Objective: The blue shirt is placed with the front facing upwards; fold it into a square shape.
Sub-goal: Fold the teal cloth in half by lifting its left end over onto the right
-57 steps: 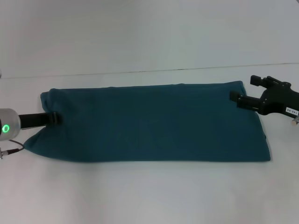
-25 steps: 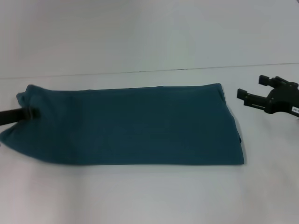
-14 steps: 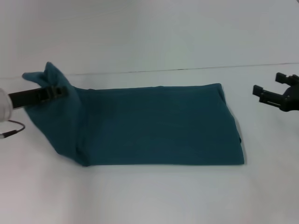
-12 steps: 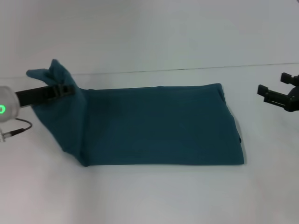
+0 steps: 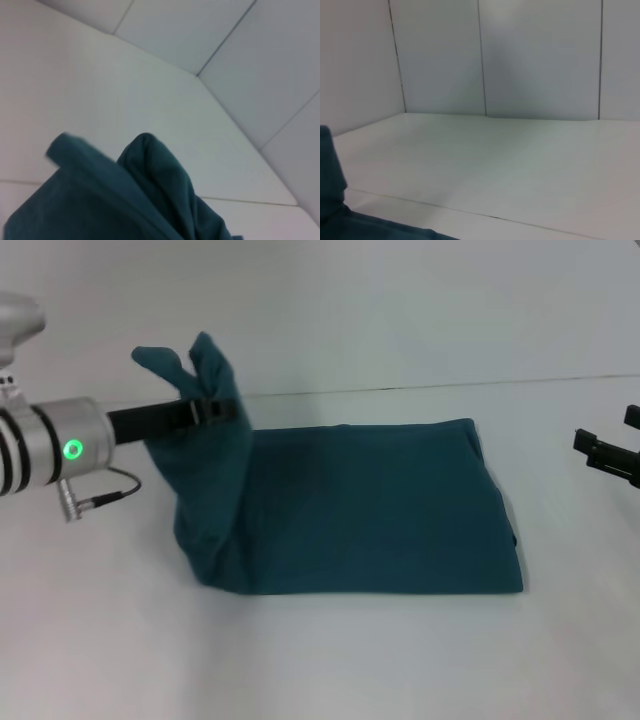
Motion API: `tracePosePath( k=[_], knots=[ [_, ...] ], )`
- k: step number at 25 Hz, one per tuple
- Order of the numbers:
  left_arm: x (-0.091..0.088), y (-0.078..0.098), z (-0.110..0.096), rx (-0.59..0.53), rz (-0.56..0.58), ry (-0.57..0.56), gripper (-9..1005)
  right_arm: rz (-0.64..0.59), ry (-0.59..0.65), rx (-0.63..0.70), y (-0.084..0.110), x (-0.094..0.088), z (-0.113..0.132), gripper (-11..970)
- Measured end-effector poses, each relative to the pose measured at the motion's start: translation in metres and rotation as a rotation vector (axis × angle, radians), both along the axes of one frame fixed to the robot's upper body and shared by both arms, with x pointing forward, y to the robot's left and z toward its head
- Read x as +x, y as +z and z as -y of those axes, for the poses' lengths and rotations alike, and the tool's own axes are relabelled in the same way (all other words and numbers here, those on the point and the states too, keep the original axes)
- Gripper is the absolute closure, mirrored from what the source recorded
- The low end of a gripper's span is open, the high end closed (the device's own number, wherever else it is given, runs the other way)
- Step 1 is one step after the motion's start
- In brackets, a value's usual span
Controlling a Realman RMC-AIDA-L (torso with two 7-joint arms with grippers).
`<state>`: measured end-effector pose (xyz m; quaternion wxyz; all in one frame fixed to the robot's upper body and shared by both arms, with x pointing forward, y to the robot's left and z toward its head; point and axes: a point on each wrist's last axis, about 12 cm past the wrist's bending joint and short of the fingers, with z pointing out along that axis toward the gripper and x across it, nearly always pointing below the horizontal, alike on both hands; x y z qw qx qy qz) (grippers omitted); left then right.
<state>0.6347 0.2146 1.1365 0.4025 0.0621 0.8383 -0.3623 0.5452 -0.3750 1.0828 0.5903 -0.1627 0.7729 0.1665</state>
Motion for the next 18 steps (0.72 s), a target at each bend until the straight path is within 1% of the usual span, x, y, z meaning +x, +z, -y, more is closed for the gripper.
tracePosePath(
  k=[5,9,14,18],
  knots=[
    [0.004,0.009,0.016,-0.04,0.016,-0.034,932,0.001,-0.014,-0.002,-0.002,-0.004,0.003,17],
    [0.008,0.011,0.027,-0.064,0.007,-0.052,932,0.006,-0.016,-0.008,-0.004,-0.006,0.004,18],
    [0.01,-0.001,0.045,-0.061,-0.03,-0.064,932,0.007,-0.017,-0.013,-0.006,-0.008,0.004,18],
    [0.01,-0.007,0.06,-0.038,-0.033,-0.072,932,0.005,-0.023,-0.01,-0.008,-0.009,0.004,18]
  ],
)
